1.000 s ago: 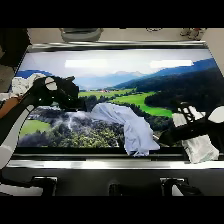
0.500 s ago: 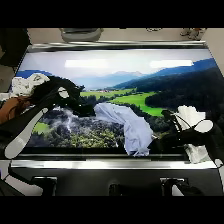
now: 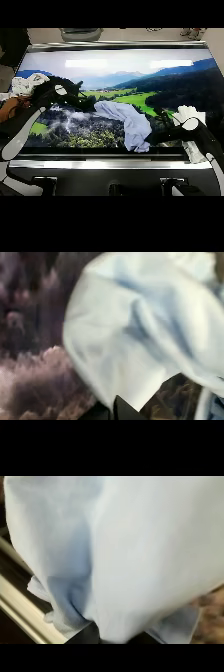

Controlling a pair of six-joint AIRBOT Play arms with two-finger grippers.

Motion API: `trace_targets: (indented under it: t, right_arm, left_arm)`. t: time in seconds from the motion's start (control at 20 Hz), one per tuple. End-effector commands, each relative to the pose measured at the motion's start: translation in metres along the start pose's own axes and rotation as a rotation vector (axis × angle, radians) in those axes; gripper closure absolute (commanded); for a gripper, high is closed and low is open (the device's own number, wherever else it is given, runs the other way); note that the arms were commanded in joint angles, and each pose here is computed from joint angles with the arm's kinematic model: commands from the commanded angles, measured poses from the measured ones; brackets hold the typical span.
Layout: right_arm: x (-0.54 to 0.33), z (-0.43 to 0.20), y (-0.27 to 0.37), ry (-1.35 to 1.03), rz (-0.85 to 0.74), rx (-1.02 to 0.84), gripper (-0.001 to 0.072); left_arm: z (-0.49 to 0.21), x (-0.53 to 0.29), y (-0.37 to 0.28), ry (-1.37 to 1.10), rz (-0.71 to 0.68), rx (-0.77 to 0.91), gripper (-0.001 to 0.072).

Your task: Fold the shirts.

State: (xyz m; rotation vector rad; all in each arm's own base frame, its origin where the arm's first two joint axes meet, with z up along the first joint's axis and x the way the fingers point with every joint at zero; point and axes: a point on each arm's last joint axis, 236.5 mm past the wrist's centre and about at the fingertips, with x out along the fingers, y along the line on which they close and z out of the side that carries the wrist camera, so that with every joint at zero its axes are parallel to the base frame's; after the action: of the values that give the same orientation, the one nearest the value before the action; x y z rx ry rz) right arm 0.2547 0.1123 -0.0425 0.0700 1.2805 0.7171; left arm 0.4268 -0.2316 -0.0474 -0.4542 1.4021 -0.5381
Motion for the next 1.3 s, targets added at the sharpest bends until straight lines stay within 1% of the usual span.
trace_targets:
  t: [0.0,0.05,0.15,0.2,0.25,0.3,0.4,0.5,0.55,0.7,0.8,0.85,0.95,1.05,1.15,1.2,1.25]
  right_arm:
    - [-0.056,0.041,-0.024,-0.064,-0.218,-0.168,0.0659]
    - [-0.091,0.061,-0.032,-0.106,-0.332,-0.220,0.0659]
    - [-0.189,0.103,-0.044,-0.251,-0.625,-0.275,0.0659]
    - [-0.248,0.121,-0.040,-0.356,-0.767,-0.283,0.0659]
    - [-0.300,0.134,-0.027,-0.464,-0.871,-0.299,0.0659]
    - [-0.347,0.142,-0.006,-0.575,-0.946,-0.331,0.0658]
    - [-0.409,0.143,0.036,-0.736,-1.016,-0.374,0.0658]
    - [-0.428,0.132,0.057,-0.790,-1.024,-0.386,0.0658]
    - [-0.425,0.123,0.060,-0.770,-1.011,-0.379,0.0657]
    - [-0.404,0.098,0.061,-0.669,-0.957,-0.347,0.0658]
    - [-0.398,0.090,0.065,-0.645,-0.932,-0.341,0.0657]
    - [-0.389,0.086,0.066,-0.616,-0.900,-0.335,0.0657]
    - [-0.352,0.077,0.066,-0.494,-0.780,-0.324,0.0658]
    - [-0.290,0.062,0.066,-0.299,-0.584,-0.335,0.0657]
    - [-0.231,0.064,0.054,-0.199,-0.429,-0.316,0.0658]
    - [-0.209,0.072,0.038,-0.192,-0.409,-0.317,0.0658]
    - [-0.192,0.091,0.016,-0.224,-0.428,-0.308,0.0658]
  left_arm:
    - [0.035,-0.068,-0.019,-0.163,0.008,0.088,0.0679]
    - [0.046,-0.101,-0.026,-0.238,0.032,0.130,0.0679]
    - [0.060,-0.182,-0.047,-0.413,0.071,0.206,0.0678]
    - [0.059,-0.225,-0.061,-0.507,0.075,0.228,0.0678]
    - [0.054,-0.264,-0.073,-0.596,0.074,0.236,0.0678]
    - [0.043,-0.303,-0.086,-0.682,0.082,0.252,0.0678]
    - [0.014,-0.365,-0.106,-0.828,0.119,0.279,0.0678]
    - [-0.018,-0.405,-0.120,-0.926,0.165,0.298,0.0678]
    - [-0.032,-0.417,-0.124,-0.946,0.184,0.303,0.0678]
    - [-0.073,-0.435,-0.123,-0.959,0.231,0.274,0.0678]
    - [-0.095,-0.431,-0.122,-0.915,0.245,0.279,0.0678]
    - [-0.103,-0.422,-0.117,-0.871,0.257,0.269,0.0678]
    - [-0.118,-0.391,-0.094,-0.747,0.279,0.227,0.0678]
    - [-0.129,-0.345,-0.061,-0.618,0.291,0.165,0.0678]
    - [-0.144,-0.288,-0.024,-0.462,0.292,0.094,0.0678]
    - [-0.149,-0.262,-0.012,-0.403,0.279,0.065,0.0678]
    - [-0.148,-0.243,-0.003,-0.387,0.264,0.045,0.0678]
